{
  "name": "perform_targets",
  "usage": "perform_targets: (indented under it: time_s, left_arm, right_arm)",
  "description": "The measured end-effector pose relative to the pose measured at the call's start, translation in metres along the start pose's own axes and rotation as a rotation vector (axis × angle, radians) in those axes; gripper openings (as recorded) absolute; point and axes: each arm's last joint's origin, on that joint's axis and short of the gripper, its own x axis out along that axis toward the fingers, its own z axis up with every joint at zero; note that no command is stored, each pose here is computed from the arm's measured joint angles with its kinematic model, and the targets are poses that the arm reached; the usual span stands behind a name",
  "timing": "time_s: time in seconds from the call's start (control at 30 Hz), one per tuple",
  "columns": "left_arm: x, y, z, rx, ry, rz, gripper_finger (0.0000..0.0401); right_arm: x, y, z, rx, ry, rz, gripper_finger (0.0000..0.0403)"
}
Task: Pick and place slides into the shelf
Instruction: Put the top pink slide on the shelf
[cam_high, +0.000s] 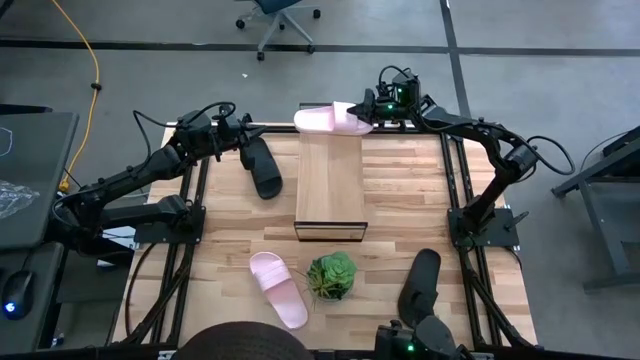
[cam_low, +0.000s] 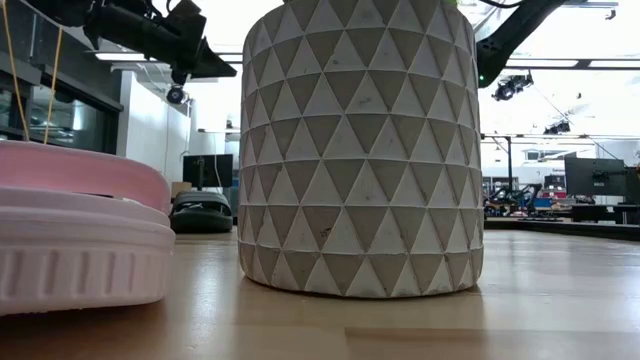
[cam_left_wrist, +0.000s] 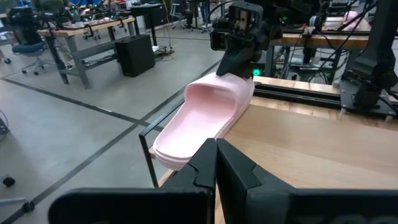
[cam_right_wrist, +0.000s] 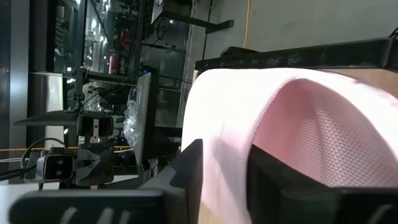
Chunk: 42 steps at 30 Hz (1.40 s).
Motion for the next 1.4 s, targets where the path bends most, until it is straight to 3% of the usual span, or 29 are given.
perform_targets:
  time_s: [0.7,1.4]
  left_arm:
    - [0.0000,-0.0008,-0.0008,-0.002,0.007,-0.024,0.0001]
    - [-0.0001,-0.0012,-0.0013,0.025,0.009,-0.035,0.0001]
  right_arm:
    - [-0.0005,-0.0005,0.0011,0.027,-0.019,-0.008,0.0149]
    - [-0.0015,-0.0024,0.0013,0.067,-0.025,-0.030,0.0152]
